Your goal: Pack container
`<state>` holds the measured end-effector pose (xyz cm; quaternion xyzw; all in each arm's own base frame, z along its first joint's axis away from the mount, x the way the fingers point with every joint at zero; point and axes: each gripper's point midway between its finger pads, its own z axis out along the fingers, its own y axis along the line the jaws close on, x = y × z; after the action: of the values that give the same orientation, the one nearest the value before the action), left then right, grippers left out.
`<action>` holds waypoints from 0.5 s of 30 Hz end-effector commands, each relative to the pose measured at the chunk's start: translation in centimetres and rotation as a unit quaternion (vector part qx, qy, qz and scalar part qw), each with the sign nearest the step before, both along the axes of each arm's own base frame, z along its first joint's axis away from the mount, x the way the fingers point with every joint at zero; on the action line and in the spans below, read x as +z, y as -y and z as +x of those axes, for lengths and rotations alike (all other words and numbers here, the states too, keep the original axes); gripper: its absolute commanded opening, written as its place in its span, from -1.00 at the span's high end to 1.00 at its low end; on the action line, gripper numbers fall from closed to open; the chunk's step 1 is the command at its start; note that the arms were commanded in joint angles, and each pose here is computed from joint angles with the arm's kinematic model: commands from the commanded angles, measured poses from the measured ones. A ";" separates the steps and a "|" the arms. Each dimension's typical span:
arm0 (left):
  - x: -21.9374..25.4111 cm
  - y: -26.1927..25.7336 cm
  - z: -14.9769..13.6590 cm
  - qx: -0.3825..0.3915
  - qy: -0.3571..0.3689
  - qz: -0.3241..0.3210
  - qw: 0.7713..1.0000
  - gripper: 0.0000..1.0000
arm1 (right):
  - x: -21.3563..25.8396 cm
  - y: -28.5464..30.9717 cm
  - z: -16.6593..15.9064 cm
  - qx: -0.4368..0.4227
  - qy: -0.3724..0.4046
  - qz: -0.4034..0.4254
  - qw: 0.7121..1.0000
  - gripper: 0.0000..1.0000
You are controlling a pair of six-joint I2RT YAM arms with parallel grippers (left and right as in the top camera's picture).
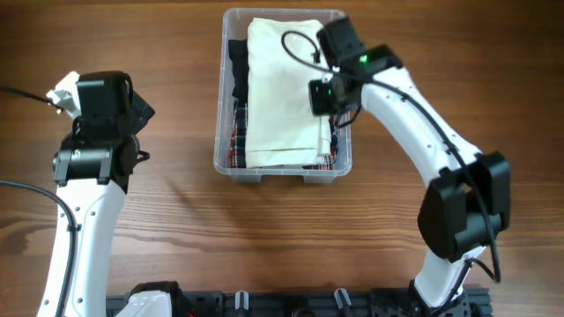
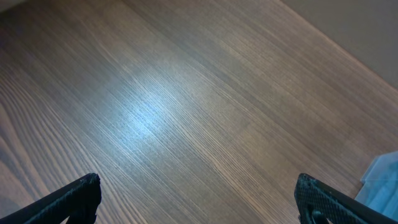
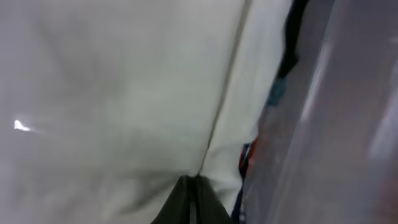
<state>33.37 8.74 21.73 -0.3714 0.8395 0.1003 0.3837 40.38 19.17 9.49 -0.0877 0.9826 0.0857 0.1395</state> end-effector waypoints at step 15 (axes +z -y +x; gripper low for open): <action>-0.2 -0.4 -0.1 0.006 -0.005 0.008 1.000 -1.00 | 6.4 -6.0 -3.0 0.070 0.027 0.140 0.987 0.90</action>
<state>33.36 8.74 21.71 -0.3715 0.8395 0.1006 0.3836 38.46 22.62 13.95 -0.1135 0.9610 0.1901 0.1656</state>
